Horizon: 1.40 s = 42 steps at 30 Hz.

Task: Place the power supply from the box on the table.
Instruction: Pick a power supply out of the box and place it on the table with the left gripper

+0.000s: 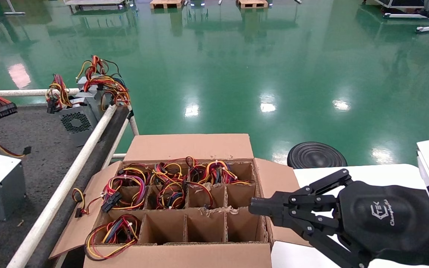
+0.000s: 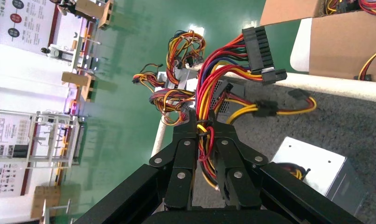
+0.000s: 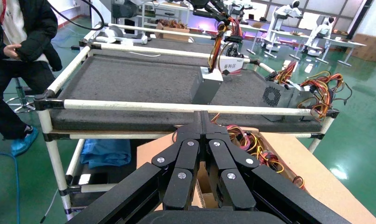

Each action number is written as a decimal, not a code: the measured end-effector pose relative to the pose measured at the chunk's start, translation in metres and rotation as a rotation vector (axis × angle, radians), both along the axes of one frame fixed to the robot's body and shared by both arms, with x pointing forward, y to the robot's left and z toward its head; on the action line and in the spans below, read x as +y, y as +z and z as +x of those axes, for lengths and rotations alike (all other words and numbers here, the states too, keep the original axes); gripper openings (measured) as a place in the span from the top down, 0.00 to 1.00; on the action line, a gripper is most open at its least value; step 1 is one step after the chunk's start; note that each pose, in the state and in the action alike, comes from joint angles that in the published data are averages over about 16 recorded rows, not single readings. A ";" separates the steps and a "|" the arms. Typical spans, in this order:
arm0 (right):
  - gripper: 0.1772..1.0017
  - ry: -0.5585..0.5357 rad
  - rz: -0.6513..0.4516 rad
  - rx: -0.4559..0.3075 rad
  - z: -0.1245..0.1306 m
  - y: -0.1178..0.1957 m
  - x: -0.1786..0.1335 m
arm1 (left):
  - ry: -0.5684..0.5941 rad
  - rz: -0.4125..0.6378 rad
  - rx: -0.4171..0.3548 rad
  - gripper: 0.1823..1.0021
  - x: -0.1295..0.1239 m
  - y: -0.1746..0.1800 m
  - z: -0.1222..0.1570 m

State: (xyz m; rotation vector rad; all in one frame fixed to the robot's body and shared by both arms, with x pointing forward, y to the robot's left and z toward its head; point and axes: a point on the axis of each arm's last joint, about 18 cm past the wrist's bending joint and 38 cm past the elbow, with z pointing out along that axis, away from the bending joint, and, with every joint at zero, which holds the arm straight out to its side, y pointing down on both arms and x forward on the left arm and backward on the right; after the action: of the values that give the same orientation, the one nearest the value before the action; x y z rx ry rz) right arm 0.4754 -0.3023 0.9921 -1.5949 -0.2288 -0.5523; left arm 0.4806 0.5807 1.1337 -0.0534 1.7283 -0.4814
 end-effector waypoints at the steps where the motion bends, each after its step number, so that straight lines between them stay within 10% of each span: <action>1: 0.98 0.000 0.000 0.000 0.000 0.000 0.000 | -0.001 -0.002 0.000 0.96 0.000 -0.001 0.000; 42: 0.98 0.000 0.000 0.000 0.000 0.000 0.000 | 0.123 -0.112 -0.012 0.97 0.058 -0.039 -0.077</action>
State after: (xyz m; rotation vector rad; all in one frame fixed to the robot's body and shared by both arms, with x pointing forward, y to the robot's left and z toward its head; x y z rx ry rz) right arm 0.4754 -0.3023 0.9921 -1.5949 -0.2288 -0.5523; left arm 0.4036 0.6388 1.0948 -0.2353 1.6743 -0.4865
